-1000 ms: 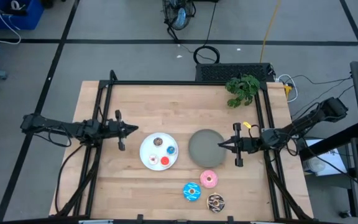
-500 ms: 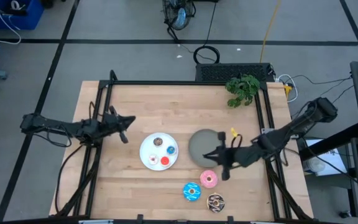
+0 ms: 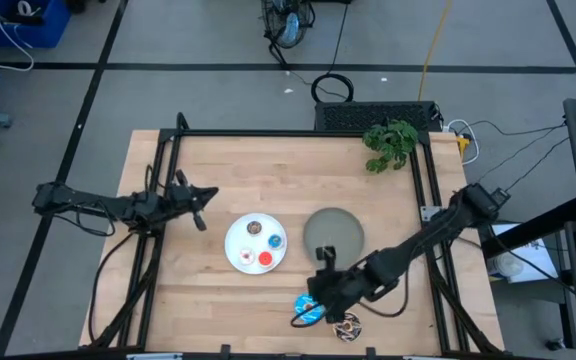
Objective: Pick & Place donuts
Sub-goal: Put the large blue donut on the gray plate
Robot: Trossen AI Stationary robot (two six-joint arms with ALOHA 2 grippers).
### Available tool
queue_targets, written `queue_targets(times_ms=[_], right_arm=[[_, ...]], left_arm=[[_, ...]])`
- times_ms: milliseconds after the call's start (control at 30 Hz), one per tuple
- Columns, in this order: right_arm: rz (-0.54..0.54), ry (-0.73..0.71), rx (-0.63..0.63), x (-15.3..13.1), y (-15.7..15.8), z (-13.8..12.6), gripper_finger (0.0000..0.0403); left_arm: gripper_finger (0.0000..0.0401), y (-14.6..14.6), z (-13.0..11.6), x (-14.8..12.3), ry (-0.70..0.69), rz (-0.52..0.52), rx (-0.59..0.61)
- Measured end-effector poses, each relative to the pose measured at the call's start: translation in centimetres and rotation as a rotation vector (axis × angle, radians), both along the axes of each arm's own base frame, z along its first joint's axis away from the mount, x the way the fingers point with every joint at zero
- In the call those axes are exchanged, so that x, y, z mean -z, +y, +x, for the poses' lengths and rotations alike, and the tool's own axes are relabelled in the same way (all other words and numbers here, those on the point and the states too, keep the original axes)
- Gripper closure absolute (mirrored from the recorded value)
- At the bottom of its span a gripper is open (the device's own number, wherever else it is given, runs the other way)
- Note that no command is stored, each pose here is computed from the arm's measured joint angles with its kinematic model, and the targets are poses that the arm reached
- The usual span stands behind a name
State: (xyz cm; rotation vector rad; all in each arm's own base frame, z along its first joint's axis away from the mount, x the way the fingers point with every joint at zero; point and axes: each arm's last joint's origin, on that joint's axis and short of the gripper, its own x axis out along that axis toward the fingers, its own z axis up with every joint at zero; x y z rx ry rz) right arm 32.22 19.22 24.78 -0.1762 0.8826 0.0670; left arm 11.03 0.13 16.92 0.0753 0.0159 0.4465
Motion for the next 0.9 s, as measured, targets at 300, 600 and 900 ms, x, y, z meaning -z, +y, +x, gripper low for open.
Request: queue_targets(times_ms=[300,600,900], right_arm=[[0.088,0.206,0.069,2.0,0.0,-0.6,0.0395],[0.122,0.152,0.091,2.0,-0.6,0.6,0.0304],[0.259,0.149,0.014,3.1,-0.8,3.0,0.021]], left_arm=[[0.0393,0.0,0.0,-0.5,-0.006,0.087,-0.003],[0.0393,0.0,0.0,-0.6,-0.018,0.085,-0.011],[0.0393,0.0,0.0,-0.3,0.011,0.079,-0.009]])
